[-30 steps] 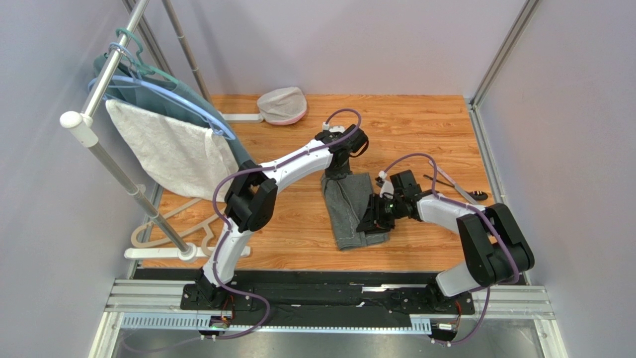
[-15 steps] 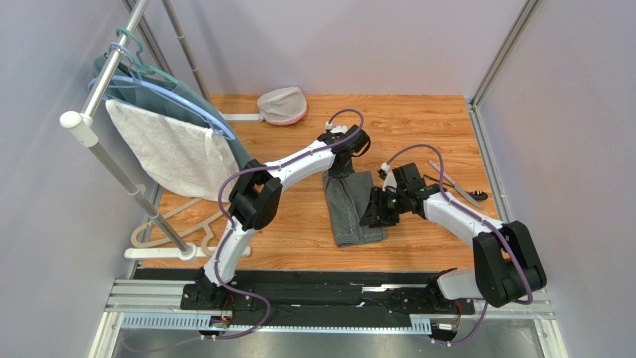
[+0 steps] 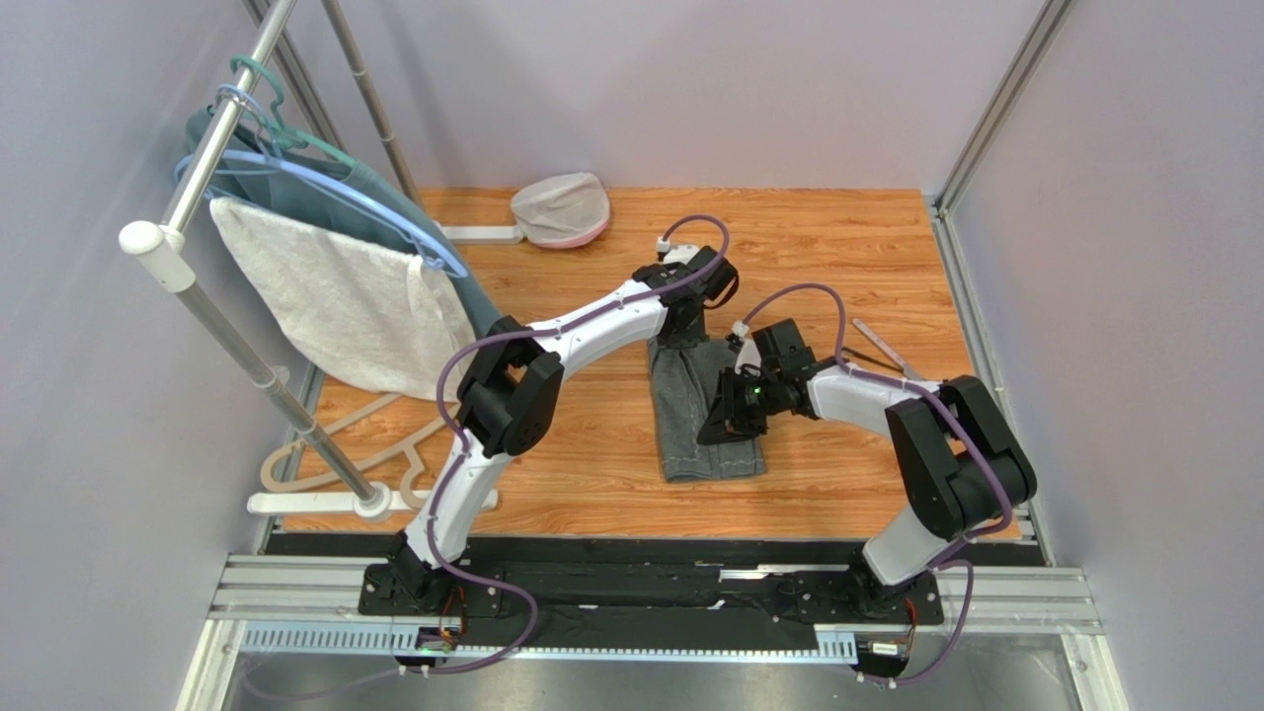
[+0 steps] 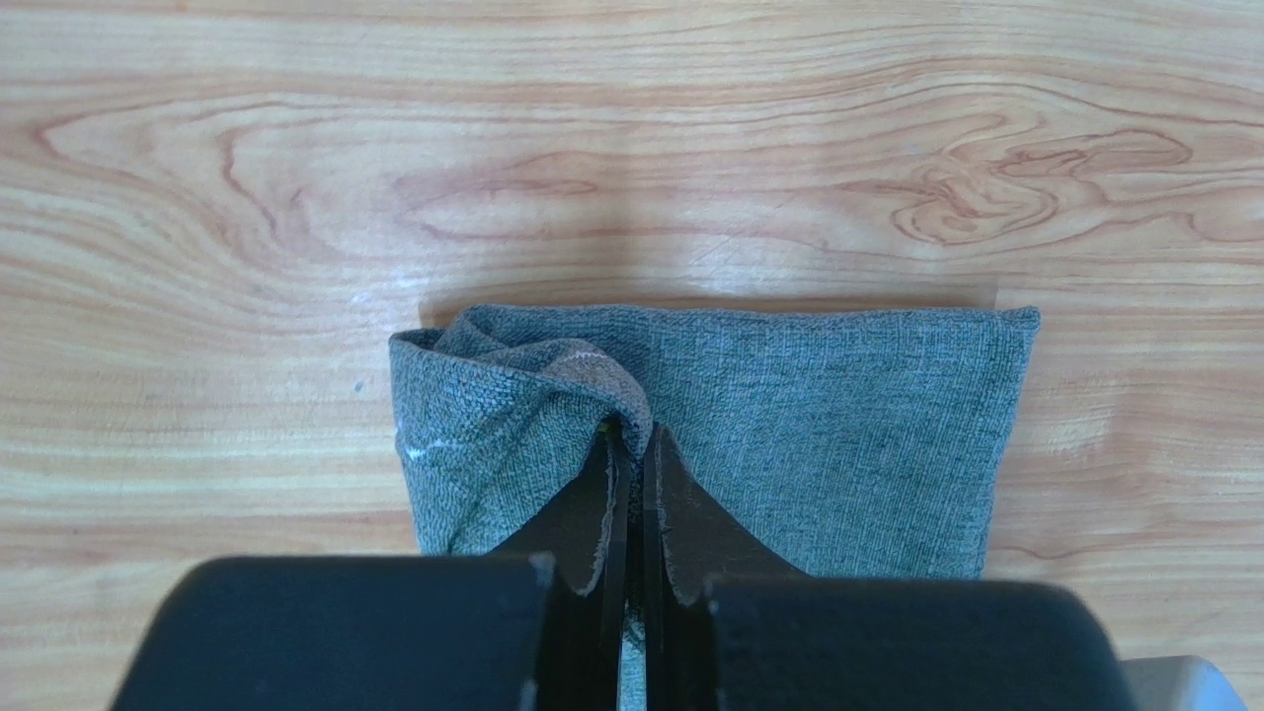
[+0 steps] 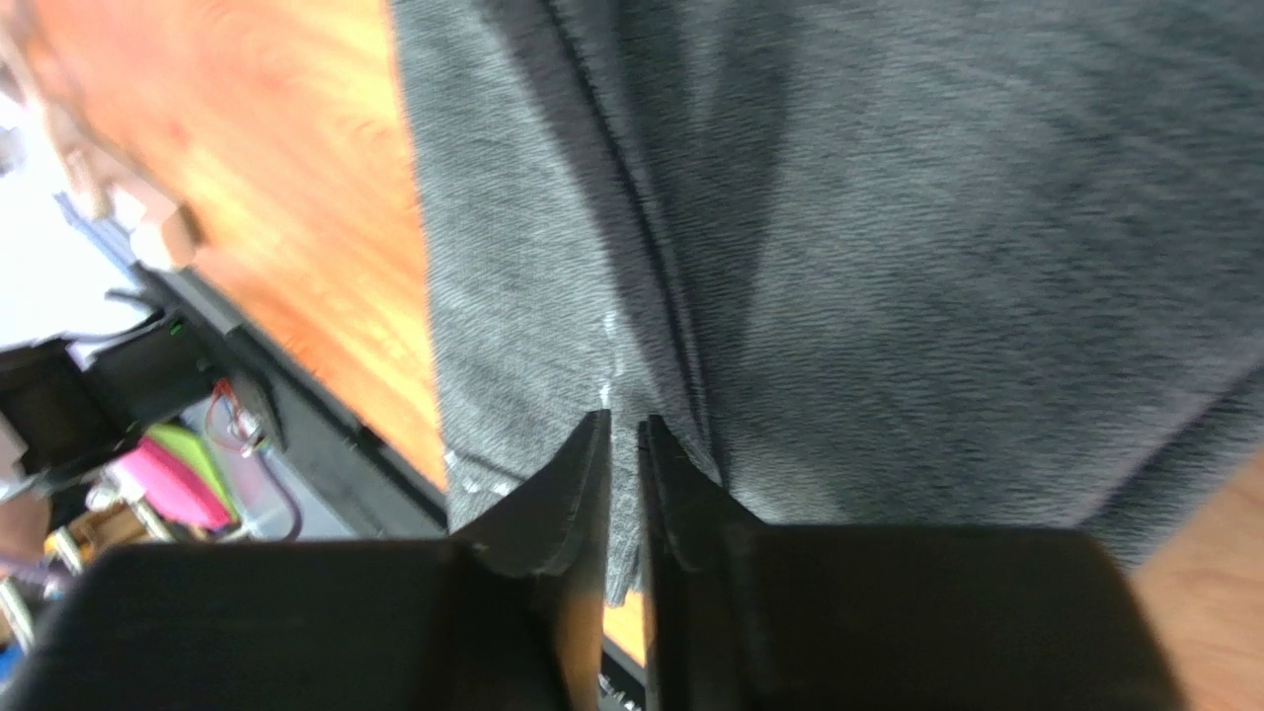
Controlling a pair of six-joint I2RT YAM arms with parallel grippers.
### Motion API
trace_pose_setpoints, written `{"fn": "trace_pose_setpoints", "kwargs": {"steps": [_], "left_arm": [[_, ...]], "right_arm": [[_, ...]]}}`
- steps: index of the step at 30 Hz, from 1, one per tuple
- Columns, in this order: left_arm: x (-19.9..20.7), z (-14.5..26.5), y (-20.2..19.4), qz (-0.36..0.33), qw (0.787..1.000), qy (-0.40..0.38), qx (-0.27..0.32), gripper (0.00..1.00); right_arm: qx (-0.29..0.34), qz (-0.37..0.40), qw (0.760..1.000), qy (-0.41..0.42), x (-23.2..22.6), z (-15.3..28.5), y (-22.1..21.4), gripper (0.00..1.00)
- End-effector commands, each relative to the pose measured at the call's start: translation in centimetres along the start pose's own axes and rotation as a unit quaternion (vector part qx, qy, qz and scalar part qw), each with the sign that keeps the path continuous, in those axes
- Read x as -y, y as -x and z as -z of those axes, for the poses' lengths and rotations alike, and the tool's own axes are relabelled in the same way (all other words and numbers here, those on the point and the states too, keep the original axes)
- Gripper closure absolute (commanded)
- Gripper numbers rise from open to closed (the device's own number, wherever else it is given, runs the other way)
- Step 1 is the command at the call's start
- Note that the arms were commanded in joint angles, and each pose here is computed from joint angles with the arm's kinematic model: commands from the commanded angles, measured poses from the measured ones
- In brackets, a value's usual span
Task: Fold the napkin into a case and place the utensils inside
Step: Fold the lower triangle-folded napkin at the center of the board.
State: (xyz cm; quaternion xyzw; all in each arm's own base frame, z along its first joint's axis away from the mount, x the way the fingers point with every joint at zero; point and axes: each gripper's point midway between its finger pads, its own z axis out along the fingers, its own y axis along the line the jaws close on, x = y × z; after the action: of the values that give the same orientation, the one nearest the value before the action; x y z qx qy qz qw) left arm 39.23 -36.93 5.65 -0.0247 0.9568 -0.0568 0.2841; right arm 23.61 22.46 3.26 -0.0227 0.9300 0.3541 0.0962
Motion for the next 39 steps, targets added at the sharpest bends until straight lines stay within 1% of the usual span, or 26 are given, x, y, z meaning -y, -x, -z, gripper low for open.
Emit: {"fn": "trace_pose_setpoints", "kwargs": {"steps": [1,4,5,6,7,8,10,12,13,17,18,19,21,22,24,25,27,28,29,31,32,34,37,39], "left_arm": [[2.2,0.1,1.9,-0.026,0.999,-0.037,0.029,0.97],[2.8,0.1,2.2,-0.045,0.997,-0.049,0.03,0.85],[3.3,0.4,2.4,-0.053,0.996,-0.06,0.029,0.78],[3.4,0.5,2.5,-0.057,0.996,-0.063,0.027,0.73],[3.6,0.8,2.7,-0.061,0.995,-0.069,0.026,0.68],[4.0,1.6,2.9,-0.07,0.994,-0.08,0.022,0.6],[4.3,3.0,3.2,-0.079,0.992,-0.094,0.017,0.55],[3.9,4.3,3.1,-0.096,0.99,-0.099,0.009,0.52],[3.9,5.7,2.9,-0.102,0.988,-0.115,0.005,0.5],[2.3,8.3,1.6,-0.134,0.981,-0.137,-0.007,0.49],[1.8,8.6,1.1,-0.135,0.981,-0.136,-0.011,0.49],[0.8,9.0,-0.2,-0.131,0.982,-0.136,-0.026,0.49],[0.8,9.4,-1.1,-0.118,0.98,-0.156,-0.03,0.5],[0.9,9.6,-2.1,-0.11,0.977,-0.18,-0.034,0.51],[0.5,9.7,-2.5,-0.107,0.976,-0.186,-0.029,0.53],[0.1,9.7,-2.9,-0.107,0.976,-0.186,-0.029,0.58],[0.2,9.7,-3.7,-0.106,0.974,-0.195,-0.041,0.64],[0.6,9.6,-4.7,-0.1,0.97,-0.213,-0.059,0.71],[1.1,9.6,-5.2,-0.096,0.967,-0.227,-0.069,0.75],[1.9,9.4,-6.9,-0.079,0.958,-0.259,-0.095,0.85],[2.0,9.3,-7.3,-0.073,0.956,-0.266,-0.1,0.87],[1.8,9.2,-8.6,-0.06,0.953,-0.276,-0.11,0.93],[1.2,9.6,-9.7,-0.055,0.954,-0.277,-0.105,0.95],[1.2,10.0,-10.4,-0.054,0.952,-0.284,-0.104,0.95]], "right_arm": [[0.035,-0.006,0.999,-0.039,1.5,-0.5,1.3,0.88],[0.04,-0.013,0.997,-0.066,3.0,-0.6,1.1,0.92],[0.041,-0.016,0.996,-0.072,3.2,-0.6,1.0,0.94],[0.045,-0.019,0.996,-0.079,3.6,-0.5,1.1,0.98],[0.046,-0.022,0.995,-0.082,3.7,-0.4,1.0,0.99],[0.05,-0.022,0.995,-0.083,3.7,-0.3,1.1,1.0],[0.057,-0.023,0.994,-0.092,4.1,0.0,1.1,1.0],[0.063,-0.021,0.994,-0.091,4.0,0.2,1.2,1.0],[0.061,-0.022,0.994,-0.092,4.2,0.3,1.2,1.0],[0.062,-0.015,0.994,-0.088,3.8,0.7,1.4,1.0],[0.064,-0.011,0.995,-0.081,3.4,0.9,1.6,1.0],[0.062,-0.01,0.995,-0.083,3.3,1.1,1.6,1.0],[0.069,-0.004,0.995,-0.073,2.3,1.7,2.5,0.99],[0.07,-0.006,0.995,-0.068,2.0,2.0,2.7,0.98],[0.086,0.004,0.995,-0.052,0.6,2.7,4.2,0.95],[0.083,0.003,0.995,-0.056,0.6,3.1,4.3,0.94],[0.091,0.015,0.994,-0.058,0.1,3.7,5.3,0.87],[0.097,0.016,0.994,-0.058,-0.3,4.0,6.3,0.85],[0.1,0.016,0.993,-0.056,-0.5,4.2,6.9,0.81],[0.109,0.016,0.993,-0.042,-1.5,4.7,8.6,0.78],[0.101,0.011,0.994,-0.034,-1.7,4.2,8.8,0.76],[0.101,0.01,0.995,-0.019,-2.4,3.9,10.0,0.75],[0.091,0.001,0.996,0.012,-3.5,2.8,11.4,0.76],[0.085,-0.002,0.996,0.027,-3.9,2.1,12.2,0.81]]}}
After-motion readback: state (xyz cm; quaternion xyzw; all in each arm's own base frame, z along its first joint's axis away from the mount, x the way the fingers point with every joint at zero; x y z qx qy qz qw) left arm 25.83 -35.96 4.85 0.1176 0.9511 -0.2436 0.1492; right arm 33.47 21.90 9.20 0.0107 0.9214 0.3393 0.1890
